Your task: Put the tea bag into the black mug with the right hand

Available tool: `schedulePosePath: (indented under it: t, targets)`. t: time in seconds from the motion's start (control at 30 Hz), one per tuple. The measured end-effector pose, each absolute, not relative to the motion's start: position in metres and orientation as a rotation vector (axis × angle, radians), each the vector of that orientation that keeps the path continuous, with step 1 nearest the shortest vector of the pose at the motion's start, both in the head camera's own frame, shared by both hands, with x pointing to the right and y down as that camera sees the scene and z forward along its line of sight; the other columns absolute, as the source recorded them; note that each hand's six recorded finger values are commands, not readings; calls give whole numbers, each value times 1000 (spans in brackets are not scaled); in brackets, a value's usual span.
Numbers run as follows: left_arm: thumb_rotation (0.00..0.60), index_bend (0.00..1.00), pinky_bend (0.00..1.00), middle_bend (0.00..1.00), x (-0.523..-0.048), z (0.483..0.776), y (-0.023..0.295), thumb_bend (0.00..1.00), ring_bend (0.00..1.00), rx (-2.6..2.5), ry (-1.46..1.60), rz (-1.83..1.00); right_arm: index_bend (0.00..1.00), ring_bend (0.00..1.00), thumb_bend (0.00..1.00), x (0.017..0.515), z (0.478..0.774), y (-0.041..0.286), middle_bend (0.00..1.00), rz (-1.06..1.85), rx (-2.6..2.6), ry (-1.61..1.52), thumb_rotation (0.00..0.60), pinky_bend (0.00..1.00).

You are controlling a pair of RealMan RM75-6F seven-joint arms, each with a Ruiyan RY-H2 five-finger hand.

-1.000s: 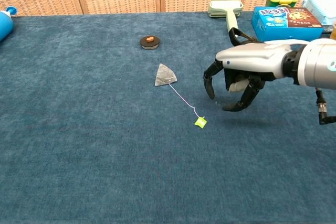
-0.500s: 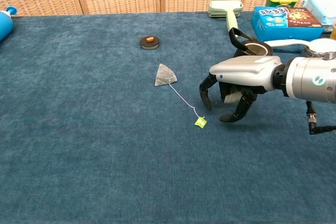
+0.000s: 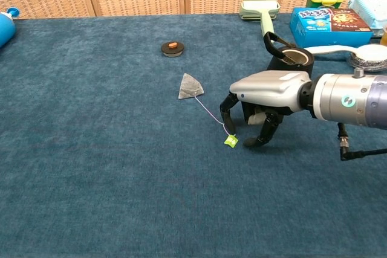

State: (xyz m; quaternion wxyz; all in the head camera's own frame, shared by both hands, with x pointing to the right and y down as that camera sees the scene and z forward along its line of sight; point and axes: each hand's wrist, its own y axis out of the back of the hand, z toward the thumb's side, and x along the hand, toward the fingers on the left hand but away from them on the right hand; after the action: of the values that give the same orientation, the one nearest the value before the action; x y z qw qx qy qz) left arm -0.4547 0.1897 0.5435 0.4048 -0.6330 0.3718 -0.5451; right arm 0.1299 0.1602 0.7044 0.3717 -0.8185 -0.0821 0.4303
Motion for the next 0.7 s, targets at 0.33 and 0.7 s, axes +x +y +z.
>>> schedulePosePath:
  t: [0.33,0.7]
  targets:
    - [600,163,128,189,-460,544,191,283,102,-1598,949,-1379,484,1000,363,126,708,162,1000,1117,-2083,-194,600,1000]
    - [600,163,128,189,-464,544,192,284,102,-1594,959,-1382,492,1000,365,121,709,162,1000,1120,-2075,-190,600,1000]
